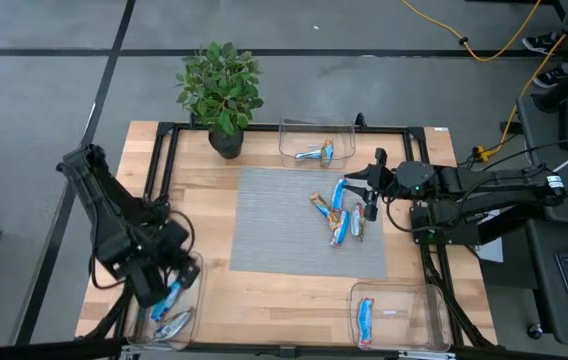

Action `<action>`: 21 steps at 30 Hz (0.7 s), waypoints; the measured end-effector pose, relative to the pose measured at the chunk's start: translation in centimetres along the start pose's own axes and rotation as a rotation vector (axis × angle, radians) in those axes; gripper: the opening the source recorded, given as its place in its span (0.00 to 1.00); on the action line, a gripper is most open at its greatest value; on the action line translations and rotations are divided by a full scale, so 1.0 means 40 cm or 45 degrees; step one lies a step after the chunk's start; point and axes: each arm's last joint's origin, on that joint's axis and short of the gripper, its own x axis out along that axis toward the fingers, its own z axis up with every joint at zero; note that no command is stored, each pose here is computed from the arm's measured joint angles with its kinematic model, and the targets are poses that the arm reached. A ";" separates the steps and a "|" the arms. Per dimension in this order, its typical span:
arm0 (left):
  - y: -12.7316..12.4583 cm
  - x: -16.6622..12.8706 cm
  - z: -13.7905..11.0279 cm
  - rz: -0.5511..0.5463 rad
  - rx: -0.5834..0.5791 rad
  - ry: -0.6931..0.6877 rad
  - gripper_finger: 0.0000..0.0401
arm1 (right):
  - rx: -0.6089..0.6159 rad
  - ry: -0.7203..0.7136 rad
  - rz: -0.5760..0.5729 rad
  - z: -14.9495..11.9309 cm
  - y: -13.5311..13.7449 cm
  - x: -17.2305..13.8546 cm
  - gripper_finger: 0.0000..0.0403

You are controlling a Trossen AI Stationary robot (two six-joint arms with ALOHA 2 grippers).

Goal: Pick and place Granola Bars by type
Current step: Put the red granola bar into the bottom right transparent bin

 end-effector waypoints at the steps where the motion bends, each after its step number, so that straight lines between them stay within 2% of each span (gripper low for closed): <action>1: 0.000 -0.003 0.017 -0.039 0.020 -0.083 0.39 | 0.009 0.000 0.000 0.000 0.000 0.000 0.31; 6: -0.003 -0.019 0.090 -0.152 0.152 -0.486 0.38 | 0.033 0.000 0.000 0.000 0.000 0.000 0.31; 11: -0.009 -0.014 0.145 -0.069 0.278 -0.756 0.39 | 0.031 0.000 -0.001 0.000 0.000 0.000 0.31; 16: -0.013 0.012 0.202 0.053 0.331 -0.785 0.38 | 0.027 0.000 -0.002 0.000 0.000 0.000 0.31; 21: -0.037 0.032 0.261 0.065 0.433 -0.766 0.37 | 0.023 0.000 -0.003 0.000 0.000 0.000 0.31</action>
